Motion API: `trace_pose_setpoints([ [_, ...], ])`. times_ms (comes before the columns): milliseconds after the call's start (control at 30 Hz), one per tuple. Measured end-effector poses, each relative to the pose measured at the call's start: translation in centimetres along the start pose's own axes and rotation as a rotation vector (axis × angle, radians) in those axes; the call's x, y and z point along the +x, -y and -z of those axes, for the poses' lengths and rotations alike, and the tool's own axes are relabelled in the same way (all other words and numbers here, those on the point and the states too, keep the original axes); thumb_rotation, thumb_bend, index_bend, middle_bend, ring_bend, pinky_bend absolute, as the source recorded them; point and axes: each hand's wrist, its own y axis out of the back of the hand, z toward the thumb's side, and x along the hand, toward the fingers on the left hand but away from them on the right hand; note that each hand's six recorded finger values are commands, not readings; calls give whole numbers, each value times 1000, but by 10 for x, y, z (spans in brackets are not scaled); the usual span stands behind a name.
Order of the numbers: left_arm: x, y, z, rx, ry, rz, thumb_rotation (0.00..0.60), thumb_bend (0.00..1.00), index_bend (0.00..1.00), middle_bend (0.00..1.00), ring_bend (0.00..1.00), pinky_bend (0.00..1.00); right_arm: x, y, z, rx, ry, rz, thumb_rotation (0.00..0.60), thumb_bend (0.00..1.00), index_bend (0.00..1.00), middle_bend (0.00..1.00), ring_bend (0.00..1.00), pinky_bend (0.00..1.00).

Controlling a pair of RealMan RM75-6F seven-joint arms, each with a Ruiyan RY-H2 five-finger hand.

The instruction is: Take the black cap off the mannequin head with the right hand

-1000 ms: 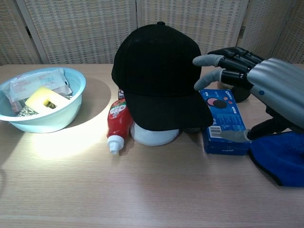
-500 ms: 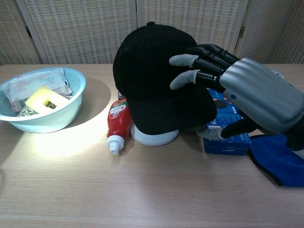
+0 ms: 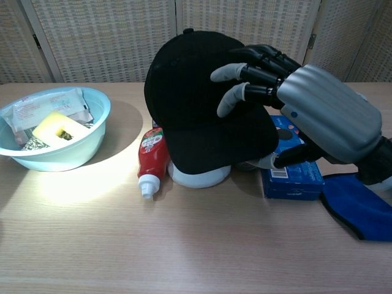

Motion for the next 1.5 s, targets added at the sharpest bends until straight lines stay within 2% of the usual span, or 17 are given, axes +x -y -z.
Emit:
trace_pose_setpoints([
  [467,1,-1,-2,5,3,-1,600,246,38,14,79,28,-7,-8,2,-5,-23,32,600,365,694,277,68,0],
  [700,1,0,-2,7,3,2,600,246,39,14,79,28,-11,-11,3,-6,-30,39,600,455,762,317,95,0],
  [1000,2,1,-2,6,3,6,600,246,38,14,79,28,-12,-16,1,-16,-52,71,600,477,927,453,197,19],
  [1300,4,4,-3,6,3,16,600,246,38,14,79,28,-15,-18,-1,-20,-71,96,600,479,953,475,222,30],
  [1500,5,5,-3,7,1,21,600,246,38,14,79,28,-17,-23,-5,-24,-91,125,600,494,1000,527,269,46],
])
